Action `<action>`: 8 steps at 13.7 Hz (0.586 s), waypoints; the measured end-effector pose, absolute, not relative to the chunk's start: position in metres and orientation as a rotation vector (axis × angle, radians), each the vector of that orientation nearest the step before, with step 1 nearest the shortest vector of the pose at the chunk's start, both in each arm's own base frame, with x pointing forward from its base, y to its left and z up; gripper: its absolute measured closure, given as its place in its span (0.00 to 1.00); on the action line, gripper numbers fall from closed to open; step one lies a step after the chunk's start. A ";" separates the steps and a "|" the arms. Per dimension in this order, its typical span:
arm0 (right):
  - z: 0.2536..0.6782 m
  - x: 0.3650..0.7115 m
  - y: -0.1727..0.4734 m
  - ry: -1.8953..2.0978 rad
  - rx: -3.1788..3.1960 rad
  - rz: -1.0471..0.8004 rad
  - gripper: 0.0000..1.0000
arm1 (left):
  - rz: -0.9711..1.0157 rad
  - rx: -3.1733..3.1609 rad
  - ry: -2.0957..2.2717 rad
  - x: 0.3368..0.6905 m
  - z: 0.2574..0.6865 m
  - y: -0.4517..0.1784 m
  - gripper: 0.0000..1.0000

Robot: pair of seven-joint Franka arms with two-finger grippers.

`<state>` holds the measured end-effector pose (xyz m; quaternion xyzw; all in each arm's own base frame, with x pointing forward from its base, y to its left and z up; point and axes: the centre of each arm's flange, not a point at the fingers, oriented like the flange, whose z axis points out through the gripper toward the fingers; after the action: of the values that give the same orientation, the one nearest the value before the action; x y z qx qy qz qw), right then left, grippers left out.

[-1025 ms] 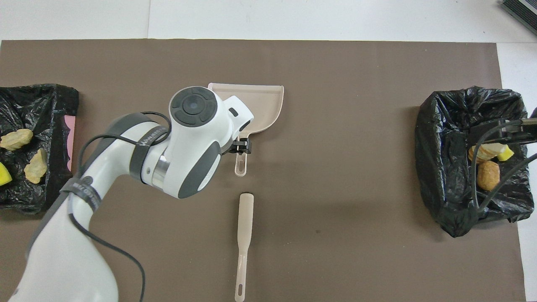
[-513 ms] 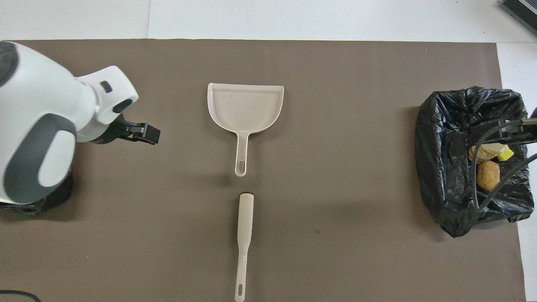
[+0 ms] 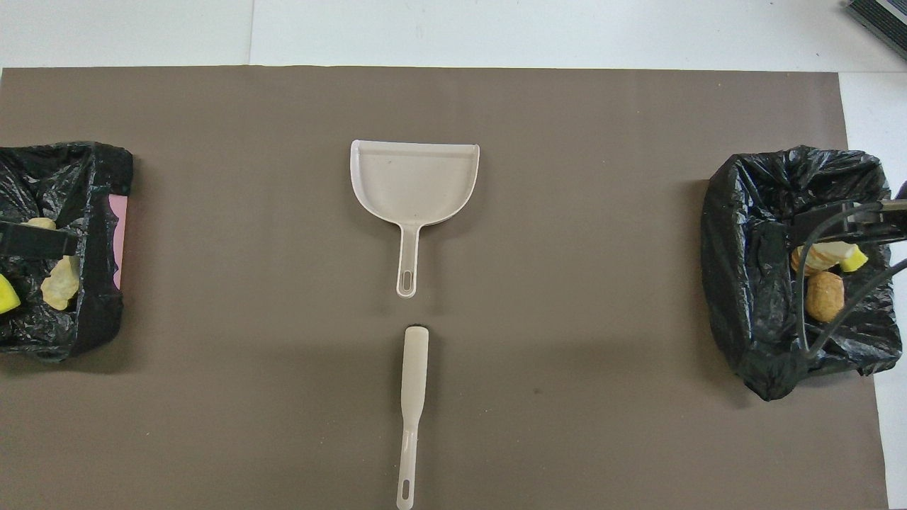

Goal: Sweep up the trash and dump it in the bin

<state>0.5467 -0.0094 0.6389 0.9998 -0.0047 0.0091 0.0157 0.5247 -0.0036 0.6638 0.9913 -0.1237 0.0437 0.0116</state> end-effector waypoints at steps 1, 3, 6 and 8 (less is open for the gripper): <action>0.639 0.547 -0.009 -0.015 3.110 0.028 0.00 | 0.116 3.091 -0.389 0.519 0.677 -0.004 0.00; 0.639 0.547 -0.009 -0.015 3.110 0.028 0.00 | 0.092 3.089 -0.394 0.511 0.695 -0.005 0.00; 0.639 0.547 -0.009 -0.015 3.110 0.028 0.00 | 0.047 3.088 -0.393 0.512 0.700 -0.005 0.00; 0.639 0.547 -0.009 -0.015 3.110 0.028 0.00 | 0.027 3.087 -0.392 0.520 0.694 -0.006 0.00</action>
<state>0.5467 -0.0094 0.6389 0.9998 -0.0047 0.0091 0.0157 0.5202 -0.0058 0.6939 0.9919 -0.1258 0.0085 0.0147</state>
